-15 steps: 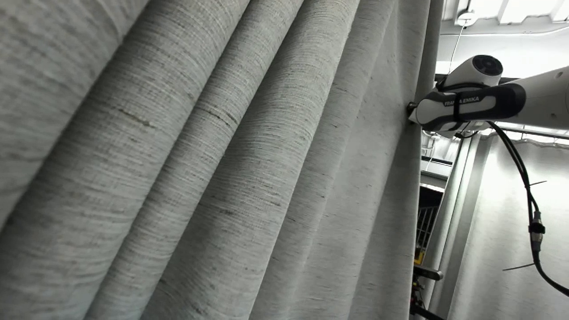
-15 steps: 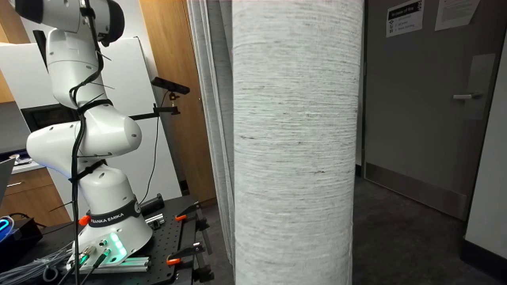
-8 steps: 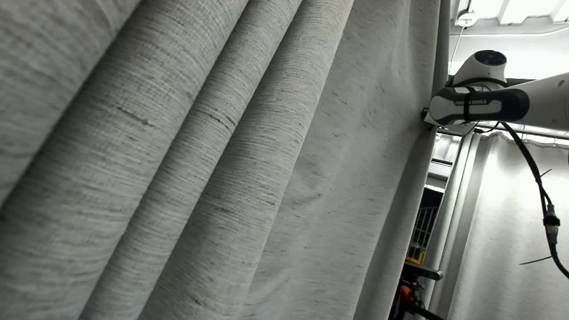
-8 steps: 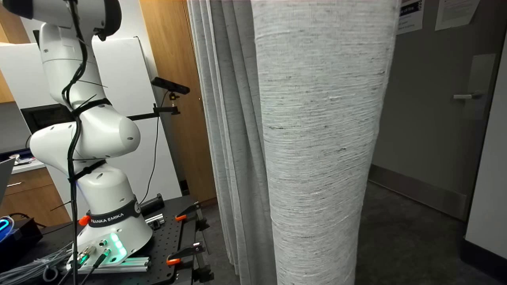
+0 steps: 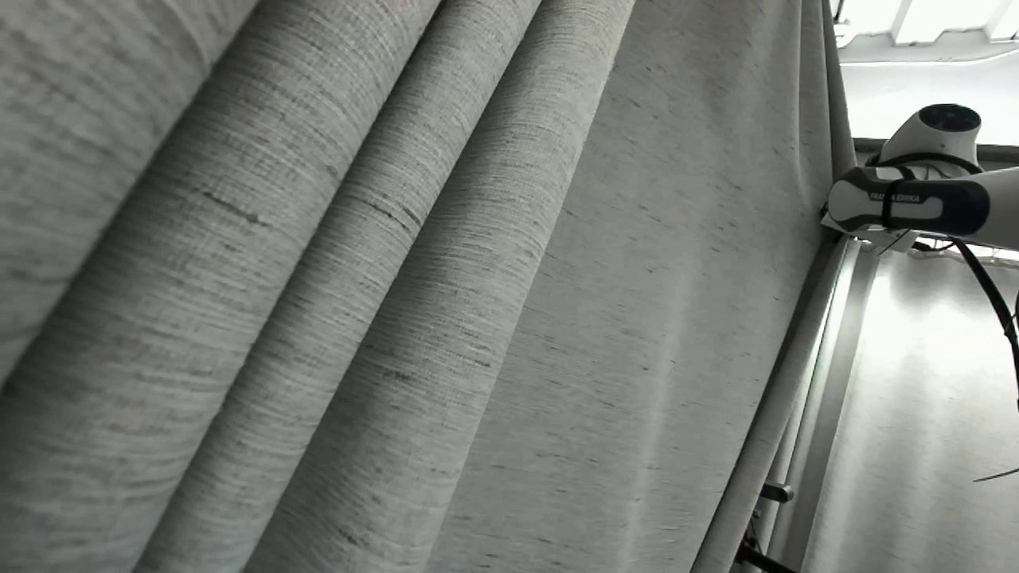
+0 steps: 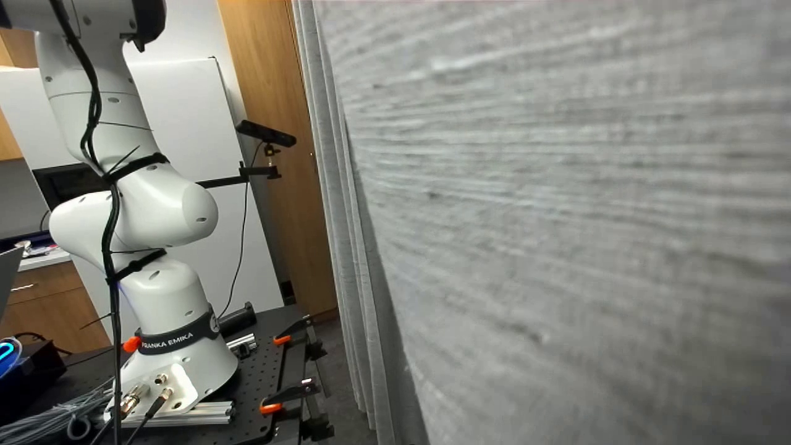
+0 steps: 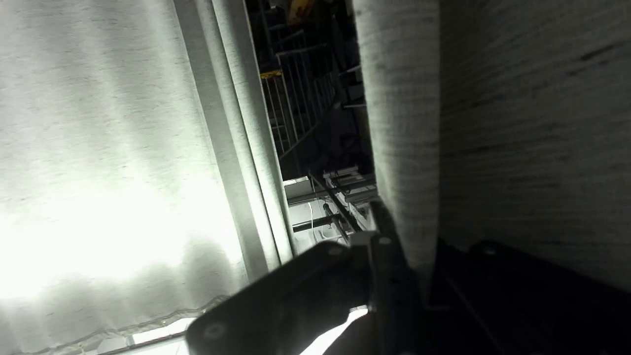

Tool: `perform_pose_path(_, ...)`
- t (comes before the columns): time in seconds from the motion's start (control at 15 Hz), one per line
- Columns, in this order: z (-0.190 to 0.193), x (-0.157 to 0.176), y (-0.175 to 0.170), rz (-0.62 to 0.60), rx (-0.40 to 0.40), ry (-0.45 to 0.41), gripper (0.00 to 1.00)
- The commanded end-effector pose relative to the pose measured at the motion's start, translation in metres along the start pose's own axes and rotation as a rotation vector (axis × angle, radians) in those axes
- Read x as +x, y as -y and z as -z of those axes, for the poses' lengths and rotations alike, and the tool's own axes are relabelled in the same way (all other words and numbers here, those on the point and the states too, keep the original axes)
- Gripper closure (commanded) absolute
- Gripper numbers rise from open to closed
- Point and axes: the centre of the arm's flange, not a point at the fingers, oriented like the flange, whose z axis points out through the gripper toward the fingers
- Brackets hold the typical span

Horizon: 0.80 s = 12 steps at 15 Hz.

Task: Draw the light grey curtain closed

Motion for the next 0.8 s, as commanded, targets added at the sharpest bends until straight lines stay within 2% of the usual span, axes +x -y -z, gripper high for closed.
perform_pose_path(0.0, -0.044, 0.008, -0.003, -0.037, -0.063, 0.094, 1.0)
perform_pose_path(0.13, -0.041, -0.002, 0.025, -0.002, -0.017, 0.09, 1.0)
perform_pose_path(0.33, -0.01, -0.033, 0.088, 0.161, 0.088, 0.044, 1.0)
perform_pose_path(0.6, 0.022, -0.065, 0.157, 0.35, 0.266, 0.069, 1.0)
perform_pose_path(0.73, 0.022, -0.068, 0.176, 0.397, 0.295, 0.093, 1.0)
